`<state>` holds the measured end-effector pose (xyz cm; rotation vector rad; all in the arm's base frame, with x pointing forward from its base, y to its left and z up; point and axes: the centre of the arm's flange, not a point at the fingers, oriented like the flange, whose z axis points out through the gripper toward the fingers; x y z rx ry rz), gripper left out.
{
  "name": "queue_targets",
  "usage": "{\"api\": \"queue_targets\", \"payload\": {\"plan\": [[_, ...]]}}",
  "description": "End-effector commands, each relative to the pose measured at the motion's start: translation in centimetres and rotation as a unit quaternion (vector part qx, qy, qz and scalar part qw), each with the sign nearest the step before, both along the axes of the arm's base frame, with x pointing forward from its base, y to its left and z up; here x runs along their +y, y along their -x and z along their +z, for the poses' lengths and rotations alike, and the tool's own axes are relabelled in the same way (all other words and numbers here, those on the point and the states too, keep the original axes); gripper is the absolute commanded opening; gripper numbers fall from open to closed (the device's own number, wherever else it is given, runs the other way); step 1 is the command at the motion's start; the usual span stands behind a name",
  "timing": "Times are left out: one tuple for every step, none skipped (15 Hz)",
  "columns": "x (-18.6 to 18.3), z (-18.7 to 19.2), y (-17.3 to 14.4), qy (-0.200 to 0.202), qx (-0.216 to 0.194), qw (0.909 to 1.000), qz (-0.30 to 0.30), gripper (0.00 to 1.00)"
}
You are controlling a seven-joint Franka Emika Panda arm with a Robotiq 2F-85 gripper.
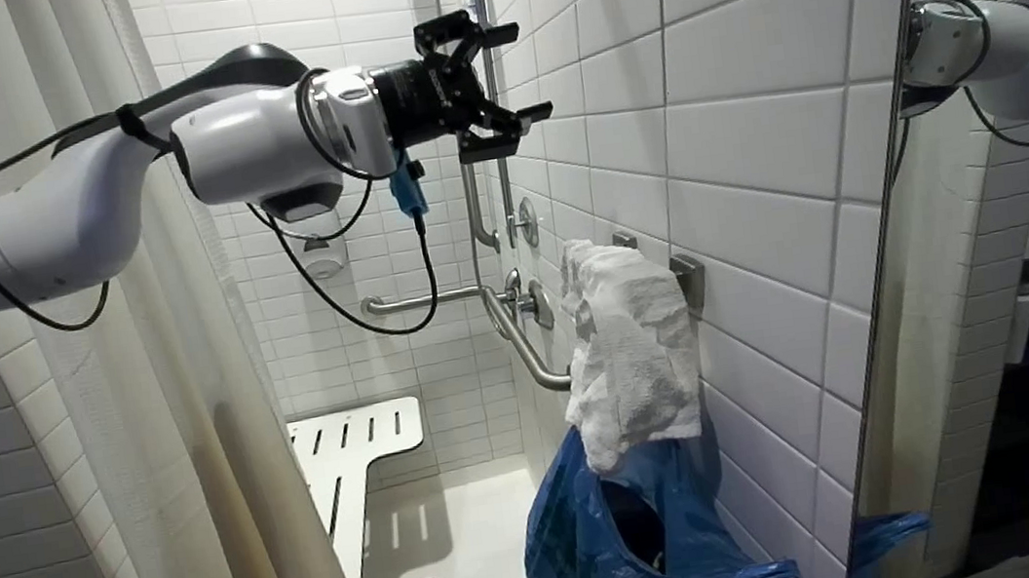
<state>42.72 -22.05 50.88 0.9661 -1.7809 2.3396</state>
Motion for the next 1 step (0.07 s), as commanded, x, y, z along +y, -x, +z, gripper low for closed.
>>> {"api": "queue_targets", "payload": {"plan": [[0.08,0.0,0.01,0.0,0.0,1.0,0.001,1.0]]}}
